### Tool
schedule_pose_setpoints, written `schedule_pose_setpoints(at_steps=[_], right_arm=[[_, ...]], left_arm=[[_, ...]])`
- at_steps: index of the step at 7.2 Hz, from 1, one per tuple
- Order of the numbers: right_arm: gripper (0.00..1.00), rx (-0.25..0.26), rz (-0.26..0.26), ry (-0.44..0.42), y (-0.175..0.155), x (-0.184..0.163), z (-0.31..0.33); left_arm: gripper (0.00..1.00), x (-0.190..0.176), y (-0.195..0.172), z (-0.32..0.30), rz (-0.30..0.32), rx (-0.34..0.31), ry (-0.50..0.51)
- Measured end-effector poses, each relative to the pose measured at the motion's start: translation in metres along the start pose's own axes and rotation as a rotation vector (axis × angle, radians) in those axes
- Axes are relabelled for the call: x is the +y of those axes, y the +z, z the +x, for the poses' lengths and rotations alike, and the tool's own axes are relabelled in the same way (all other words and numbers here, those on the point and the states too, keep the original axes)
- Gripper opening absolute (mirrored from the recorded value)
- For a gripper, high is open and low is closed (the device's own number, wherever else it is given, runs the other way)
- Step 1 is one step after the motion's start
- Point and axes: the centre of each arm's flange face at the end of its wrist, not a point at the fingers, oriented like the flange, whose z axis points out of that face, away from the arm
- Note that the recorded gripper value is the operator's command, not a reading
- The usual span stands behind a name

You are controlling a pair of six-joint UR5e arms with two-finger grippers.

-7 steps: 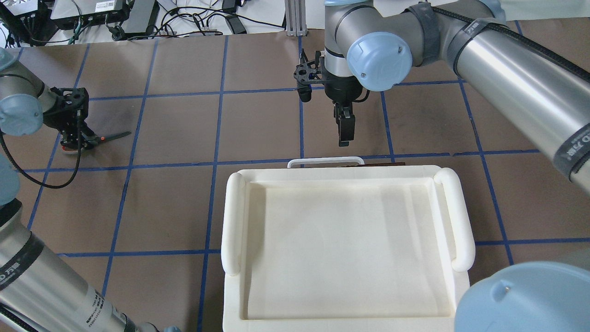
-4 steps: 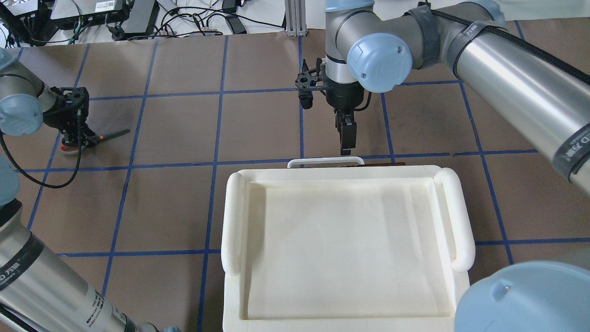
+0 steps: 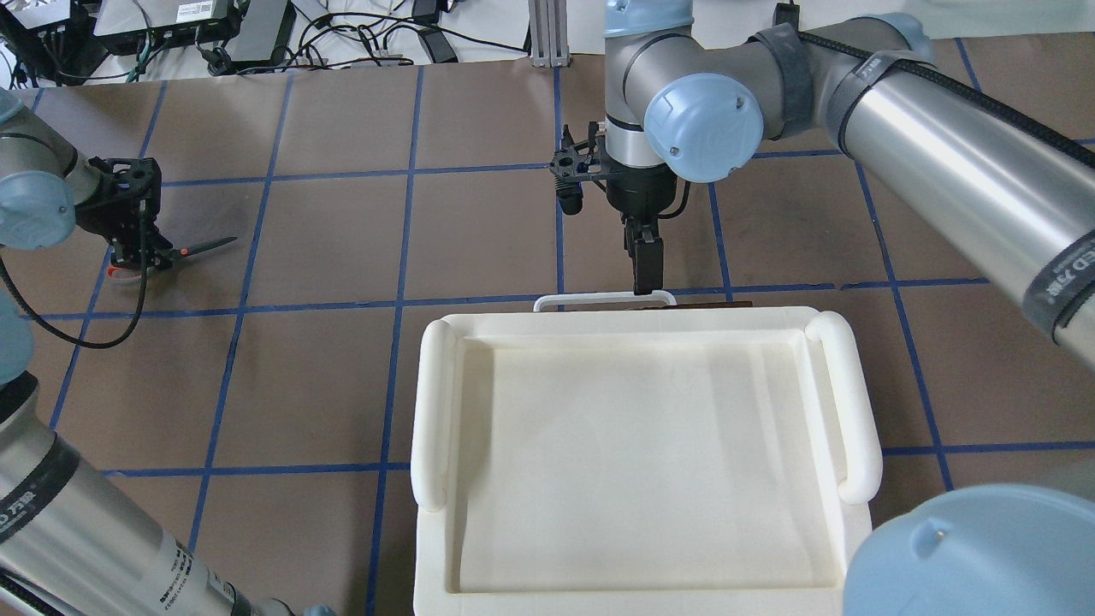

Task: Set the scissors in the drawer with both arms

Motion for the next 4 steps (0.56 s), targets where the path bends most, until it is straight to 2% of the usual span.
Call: schedule_pose_setpoints(at_steps=[4], right_arm=[[0.99,0.034,0.005,0.000,-0.012,-0.004,0.000]], left_arm=[[0.00,-0.009,-0.042,0.007,-0.008,-0.022,0.003]])
